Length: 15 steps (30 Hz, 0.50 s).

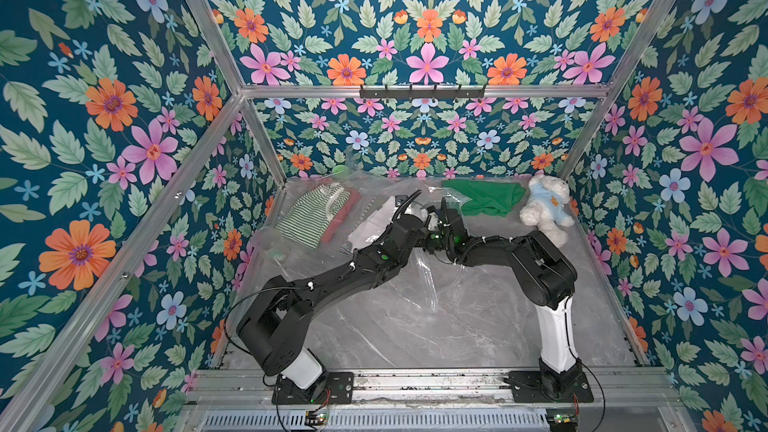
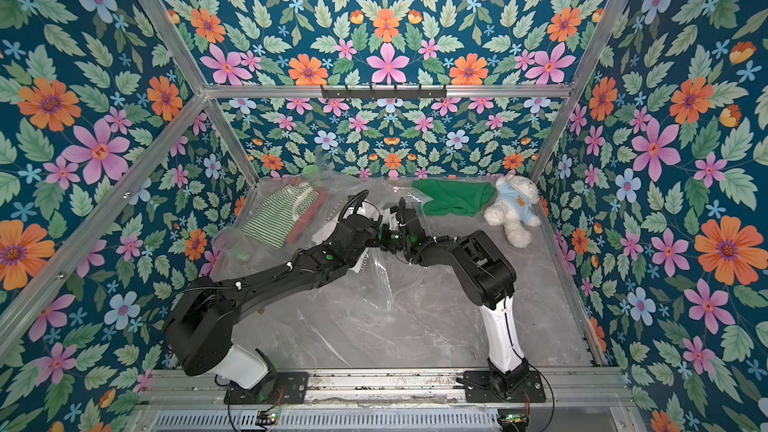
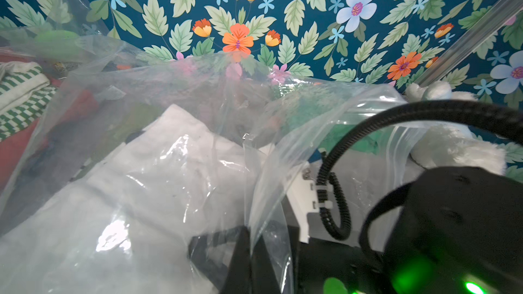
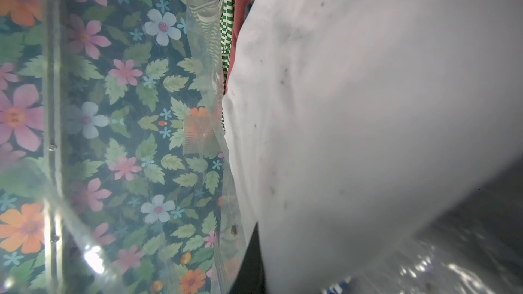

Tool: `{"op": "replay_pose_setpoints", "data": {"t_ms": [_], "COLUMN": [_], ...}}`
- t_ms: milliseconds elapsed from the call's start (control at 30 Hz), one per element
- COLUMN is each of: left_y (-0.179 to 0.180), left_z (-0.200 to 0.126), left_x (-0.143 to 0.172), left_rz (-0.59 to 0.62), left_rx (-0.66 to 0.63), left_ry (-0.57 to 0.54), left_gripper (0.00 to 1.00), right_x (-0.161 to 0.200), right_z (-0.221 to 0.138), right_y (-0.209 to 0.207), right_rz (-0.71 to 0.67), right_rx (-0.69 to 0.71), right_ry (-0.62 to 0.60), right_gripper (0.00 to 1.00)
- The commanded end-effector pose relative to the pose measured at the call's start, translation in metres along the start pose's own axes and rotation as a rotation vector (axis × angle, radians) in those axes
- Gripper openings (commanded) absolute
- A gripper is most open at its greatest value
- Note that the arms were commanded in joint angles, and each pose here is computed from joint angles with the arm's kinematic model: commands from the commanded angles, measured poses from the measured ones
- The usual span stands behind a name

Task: Take the tank top out of the vacuum bag
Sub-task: Take out the tank top from the vacuum bag.

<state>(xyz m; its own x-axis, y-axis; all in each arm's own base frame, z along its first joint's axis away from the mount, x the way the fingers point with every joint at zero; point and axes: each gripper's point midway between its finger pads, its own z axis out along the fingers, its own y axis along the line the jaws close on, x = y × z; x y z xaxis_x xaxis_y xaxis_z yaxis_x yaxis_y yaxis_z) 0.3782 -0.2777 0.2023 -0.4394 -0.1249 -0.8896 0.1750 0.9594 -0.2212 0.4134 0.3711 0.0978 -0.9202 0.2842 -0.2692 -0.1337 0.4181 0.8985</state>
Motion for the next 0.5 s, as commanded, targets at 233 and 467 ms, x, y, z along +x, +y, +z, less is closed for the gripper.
{"op": "replay_pose_setpoints", "data": {"t_ms": [233, 467], "left_y": [0.006, 0.008], "left_z": [0.003, 0.003], "left_x": [-0.001, -0.001], "left_rz": [-0.026, -0.027], "left_rx": [-0.021, -0.025], "left_ry": [-0.011, -0.010], "left_gripper": [0.00, 0.00], "right_x": [0.012, 0.016], "right_z": [-0.022, -0.025], "right_y": [0.001, 0.007], "right_rz": [-0.093, -0.099], "right_rx": [0.061, 0.062], "right_ry": [-0.016, -0.008], "right_gripper": [0.16, 0.00]}}
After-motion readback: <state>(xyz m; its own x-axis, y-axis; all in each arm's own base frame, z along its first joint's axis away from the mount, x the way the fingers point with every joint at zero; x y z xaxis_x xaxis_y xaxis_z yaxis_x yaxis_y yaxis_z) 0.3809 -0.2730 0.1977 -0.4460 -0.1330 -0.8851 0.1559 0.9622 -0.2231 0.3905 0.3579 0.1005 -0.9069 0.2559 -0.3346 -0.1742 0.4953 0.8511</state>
